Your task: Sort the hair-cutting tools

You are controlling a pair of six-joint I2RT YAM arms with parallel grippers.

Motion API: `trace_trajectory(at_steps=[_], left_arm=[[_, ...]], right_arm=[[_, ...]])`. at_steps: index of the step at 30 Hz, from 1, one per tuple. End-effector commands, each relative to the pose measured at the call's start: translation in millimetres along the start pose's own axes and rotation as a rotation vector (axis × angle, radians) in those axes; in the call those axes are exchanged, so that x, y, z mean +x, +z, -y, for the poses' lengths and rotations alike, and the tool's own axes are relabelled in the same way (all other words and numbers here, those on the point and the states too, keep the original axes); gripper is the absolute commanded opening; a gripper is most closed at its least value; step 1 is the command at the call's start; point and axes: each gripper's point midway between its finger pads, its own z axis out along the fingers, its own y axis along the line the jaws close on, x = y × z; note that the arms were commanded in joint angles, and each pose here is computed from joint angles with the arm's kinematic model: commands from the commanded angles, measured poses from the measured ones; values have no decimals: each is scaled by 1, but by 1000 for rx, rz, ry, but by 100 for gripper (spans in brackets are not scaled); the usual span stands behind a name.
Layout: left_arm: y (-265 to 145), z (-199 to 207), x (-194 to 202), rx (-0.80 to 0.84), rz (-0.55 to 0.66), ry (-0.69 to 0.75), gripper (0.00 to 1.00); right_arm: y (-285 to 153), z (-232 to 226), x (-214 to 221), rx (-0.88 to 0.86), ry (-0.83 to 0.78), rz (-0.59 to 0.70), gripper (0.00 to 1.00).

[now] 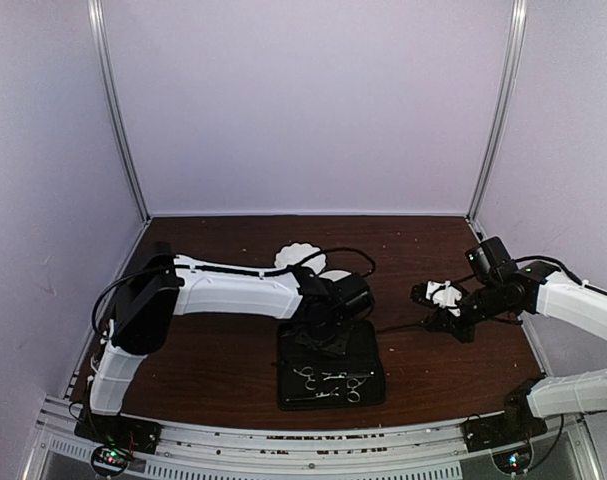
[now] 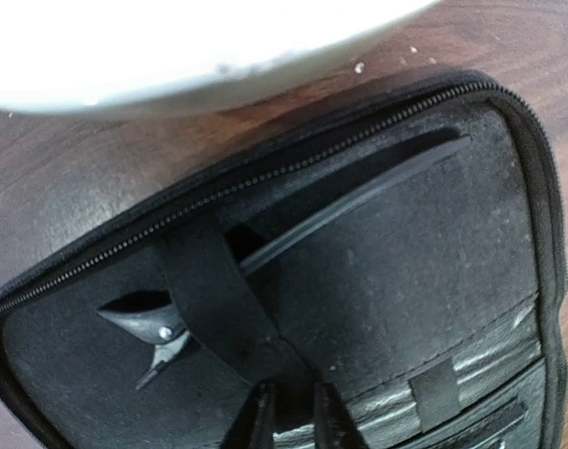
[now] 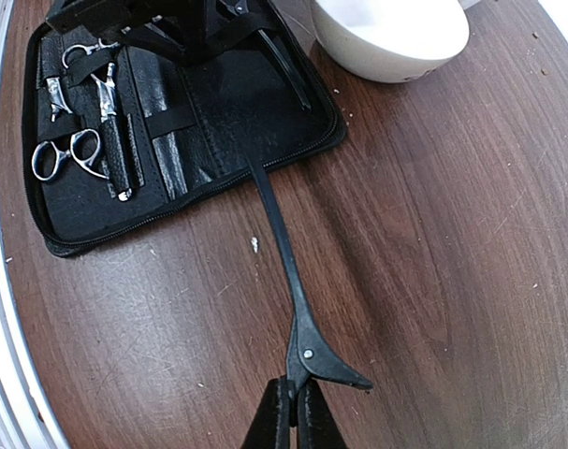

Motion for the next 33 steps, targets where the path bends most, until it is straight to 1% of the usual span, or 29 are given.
trace_trajectory(at_steps=[1, 4, 7, 10, 14, 21, 29, 33], left_arm=[[22, 0, 21, -44, -71, 14, 12], [15, 2, 17, -36, -57, 21, 0], [3, 3, 11, -20, -26, 34, 0], [-15, 5, -1, 18, 41, 30, 0], [-32, -1, -10, 10, 92, 35, 0], [-41, -3, -13, 11, 111, 37, 0], [-48, -1, -16, 20, 124, 46, 0], [-49, -1, -17, 25, 127, 53, 0]], right_arm=[[-1, -2, -3, -2, -6, 27, 1], [0, -2, -2, -5, -9, 25, 1], [1, -3, -1, -12, -11, 20, 1], [5, -7, -1, -30, -13, 15, 1], [10, -13, -7, -69, -14, 5, 1], [19, -13, -18, -124, 26, -13, 0], [28, -18, -33, -183, 27, 0, 0], [39, -23, -34, -209, 16, -15, 0]])
